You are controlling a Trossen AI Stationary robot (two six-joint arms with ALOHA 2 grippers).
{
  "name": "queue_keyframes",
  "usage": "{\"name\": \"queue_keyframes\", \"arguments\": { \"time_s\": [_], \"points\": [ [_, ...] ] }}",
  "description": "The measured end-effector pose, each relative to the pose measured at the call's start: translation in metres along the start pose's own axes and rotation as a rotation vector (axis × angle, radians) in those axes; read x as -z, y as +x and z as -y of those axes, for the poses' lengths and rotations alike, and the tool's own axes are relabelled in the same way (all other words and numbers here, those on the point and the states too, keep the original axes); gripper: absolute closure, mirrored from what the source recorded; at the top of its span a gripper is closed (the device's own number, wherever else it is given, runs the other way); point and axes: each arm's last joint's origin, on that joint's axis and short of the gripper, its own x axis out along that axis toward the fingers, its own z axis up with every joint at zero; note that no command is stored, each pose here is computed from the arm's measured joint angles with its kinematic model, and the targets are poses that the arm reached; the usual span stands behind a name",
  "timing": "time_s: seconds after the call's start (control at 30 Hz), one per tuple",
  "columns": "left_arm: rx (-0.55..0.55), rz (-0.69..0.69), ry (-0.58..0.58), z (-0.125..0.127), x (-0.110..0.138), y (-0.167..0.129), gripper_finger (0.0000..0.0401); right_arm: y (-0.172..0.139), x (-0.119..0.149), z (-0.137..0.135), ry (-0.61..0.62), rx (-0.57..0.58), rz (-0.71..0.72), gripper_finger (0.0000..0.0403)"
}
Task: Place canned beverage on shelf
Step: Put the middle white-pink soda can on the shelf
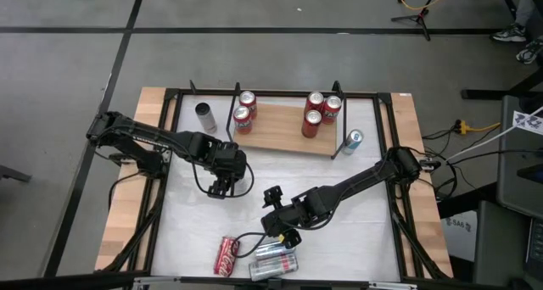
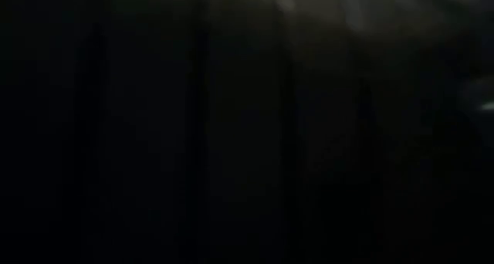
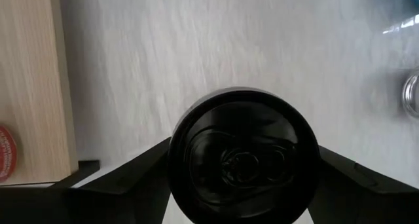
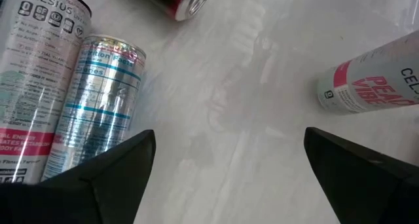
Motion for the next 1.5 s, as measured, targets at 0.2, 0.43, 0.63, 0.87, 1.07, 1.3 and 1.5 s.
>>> {"name": "queue_keyframes", "arguments": {
  "time_s": [0.2, 0.43, 0.63, 0.87, 1.07, 1.3, 1.5],
  "points": [
    [0.000, 0.000, -0.002, 0.0001, 0.0000, 0.0000, 0.0128, 0.0000, 0.0000, 0.0000, 0.000, 0.000, 0.000, 0.0020],
    [0.000, 0.001, -0.007, 0.0001, 0.0000, -0.0001, 0.0128, 0.0000, 0.0000, 0.0000, -0.001, 0.000, 0.000, 0.0020],
    [0.000, 0.001, -0.010, 0.0001, -0.0001, 0.0000, 0.0127, 0.0000, 0.0000, 0.0000, -0.001, 0.000, 0.000, 0.0020],
    [0.001, 0.011, -0.032, 0.0001, -0.0009, -0.0008, 0.0085, 0.0001, 0.0001, 0.0000, -0.001, 0.000, 0.000, 0.0020],
    [0.000, 0.010, -0.033, 0.0003, -0.0008, -0.0008, 0.0060, 0.0001, 0.0001, 0.0000, -0.001, 0.000, -0.001, 0.0020],
    [0.001, 0.009, -0.179, 0.0003, -0.0008, -0.0008, 0.0058, 0.0001, 0.0001, 0.0000, -0.001, 0.000, -0.001, 0.0020],
    [0.002, 0.008, -0.400, 0.0002, -0.0007, -0.0008, 0.0058, 0.0001, 0.0001, 0.0000, -0.001, 0.000, 0.000, 0.0020]
  ]
}}
